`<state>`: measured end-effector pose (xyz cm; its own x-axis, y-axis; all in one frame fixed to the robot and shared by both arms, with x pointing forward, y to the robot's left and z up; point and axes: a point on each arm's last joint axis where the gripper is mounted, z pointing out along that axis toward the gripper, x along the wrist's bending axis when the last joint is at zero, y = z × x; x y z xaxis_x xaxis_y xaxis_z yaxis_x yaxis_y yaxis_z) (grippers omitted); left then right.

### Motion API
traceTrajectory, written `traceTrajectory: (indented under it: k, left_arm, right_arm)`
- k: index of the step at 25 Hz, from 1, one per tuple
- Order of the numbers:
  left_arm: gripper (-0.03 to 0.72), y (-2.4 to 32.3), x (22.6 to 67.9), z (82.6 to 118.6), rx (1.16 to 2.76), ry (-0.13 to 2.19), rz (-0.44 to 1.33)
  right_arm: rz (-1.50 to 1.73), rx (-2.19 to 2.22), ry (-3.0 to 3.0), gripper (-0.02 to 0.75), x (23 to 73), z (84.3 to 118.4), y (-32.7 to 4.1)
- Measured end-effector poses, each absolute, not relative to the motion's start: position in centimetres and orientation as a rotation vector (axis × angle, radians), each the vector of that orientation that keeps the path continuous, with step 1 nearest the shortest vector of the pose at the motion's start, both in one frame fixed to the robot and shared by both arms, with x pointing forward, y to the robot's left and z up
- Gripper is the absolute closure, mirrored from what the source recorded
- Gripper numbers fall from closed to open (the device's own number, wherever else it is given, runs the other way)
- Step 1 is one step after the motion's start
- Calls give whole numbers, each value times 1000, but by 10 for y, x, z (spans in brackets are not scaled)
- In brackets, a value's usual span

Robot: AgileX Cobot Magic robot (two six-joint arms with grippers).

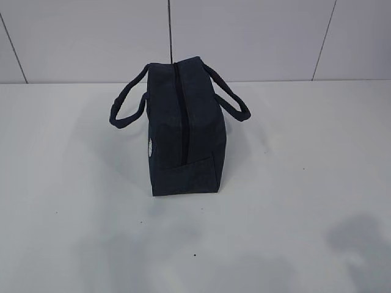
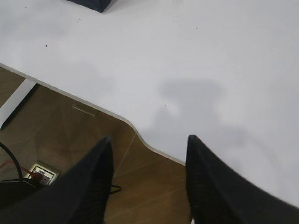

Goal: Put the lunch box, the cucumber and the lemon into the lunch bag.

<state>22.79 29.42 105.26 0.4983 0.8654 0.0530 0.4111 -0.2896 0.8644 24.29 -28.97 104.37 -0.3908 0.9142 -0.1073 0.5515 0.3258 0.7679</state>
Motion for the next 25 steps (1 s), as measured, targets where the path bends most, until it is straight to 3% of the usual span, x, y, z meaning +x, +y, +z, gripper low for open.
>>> traceTrajectory:
  k: [16,25]
  left_arm:
    - [421,294,229,1053,1886,1074,693]
    - [437,292,230,1053,1769,1318,835]
  right_arm:
    - [939,1242,1977,355,231,1044,-293]
    - [892,1335,1836,355,227,1044,-292]
